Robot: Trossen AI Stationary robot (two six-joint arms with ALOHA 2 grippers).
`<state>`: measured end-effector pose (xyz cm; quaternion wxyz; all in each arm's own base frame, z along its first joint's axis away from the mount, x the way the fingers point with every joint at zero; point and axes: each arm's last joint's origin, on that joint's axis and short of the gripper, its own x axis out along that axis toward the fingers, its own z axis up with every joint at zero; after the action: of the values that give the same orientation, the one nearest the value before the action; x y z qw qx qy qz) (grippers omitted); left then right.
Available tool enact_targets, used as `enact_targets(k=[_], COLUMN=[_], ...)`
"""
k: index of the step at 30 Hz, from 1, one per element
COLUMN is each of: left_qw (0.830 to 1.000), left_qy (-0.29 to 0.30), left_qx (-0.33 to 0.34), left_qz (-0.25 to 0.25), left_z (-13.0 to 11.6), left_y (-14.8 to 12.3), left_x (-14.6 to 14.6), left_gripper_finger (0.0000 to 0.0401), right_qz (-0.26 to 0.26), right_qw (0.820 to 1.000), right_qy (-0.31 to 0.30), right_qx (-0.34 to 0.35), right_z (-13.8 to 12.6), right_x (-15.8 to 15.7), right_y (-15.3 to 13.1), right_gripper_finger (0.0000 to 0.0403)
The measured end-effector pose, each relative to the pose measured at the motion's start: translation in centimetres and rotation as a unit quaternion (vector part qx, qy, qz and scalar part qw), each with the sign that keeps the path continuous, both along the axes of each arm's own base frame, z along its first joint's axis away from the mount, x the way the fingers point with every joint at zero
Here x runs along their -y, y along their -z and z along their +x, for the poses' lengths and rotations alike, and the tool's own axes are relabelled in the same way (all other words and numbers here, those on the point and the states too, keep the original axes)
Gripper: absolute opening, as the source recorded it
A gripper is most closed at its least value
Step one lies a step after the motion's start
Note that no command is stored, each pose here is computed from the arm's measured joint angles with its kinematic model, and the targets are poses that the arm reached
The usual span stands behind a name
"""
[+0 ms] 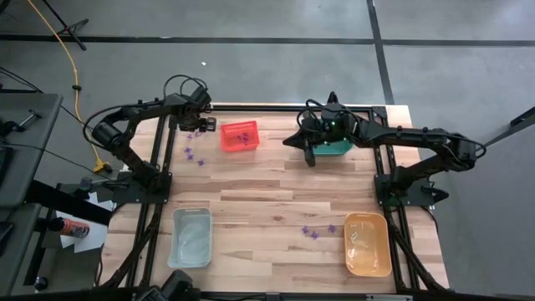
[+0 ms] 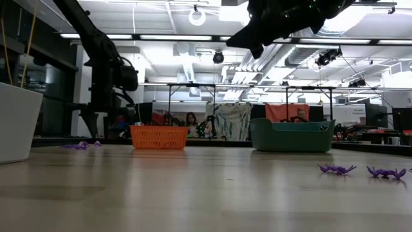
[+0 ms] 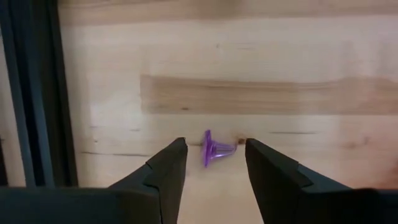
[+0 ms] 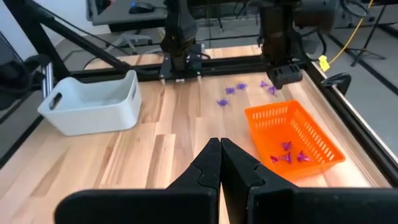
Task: Sort Halloween decoration
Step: Put the purple witch hat toy into the orange bin
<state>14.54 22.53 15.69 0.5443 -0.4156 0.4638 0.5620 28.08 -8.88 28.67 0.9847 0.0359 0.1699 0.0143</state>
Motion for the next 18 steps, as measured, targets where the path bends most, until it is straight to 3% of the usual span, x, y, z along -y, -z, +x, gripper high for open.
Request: enact_targets(k=[7, 18], left_qw=[1.0, 0.998], left_qy=[0.0, -0.023], left_qx=[-0.016, -0.058], left_qz=[-0.003, 0.004], left_z=[0.4, 1.8], left_y=[0.6, 2.2], left_x=[0.3, 1.0], left_gripper_finger=[0.0132, 0.0131], right_qz=[-0.013, -0.006], right_qw=[1.0, 1.0], right_qy=[-0.004, -0.004], right_qx=[-0.012, -0.025], right_z=[-0.1, -0.2], right_x=[0.1, 0.1], right_y=[0.3, 0.5], right_gripper_finger=[0.0, 0.0])
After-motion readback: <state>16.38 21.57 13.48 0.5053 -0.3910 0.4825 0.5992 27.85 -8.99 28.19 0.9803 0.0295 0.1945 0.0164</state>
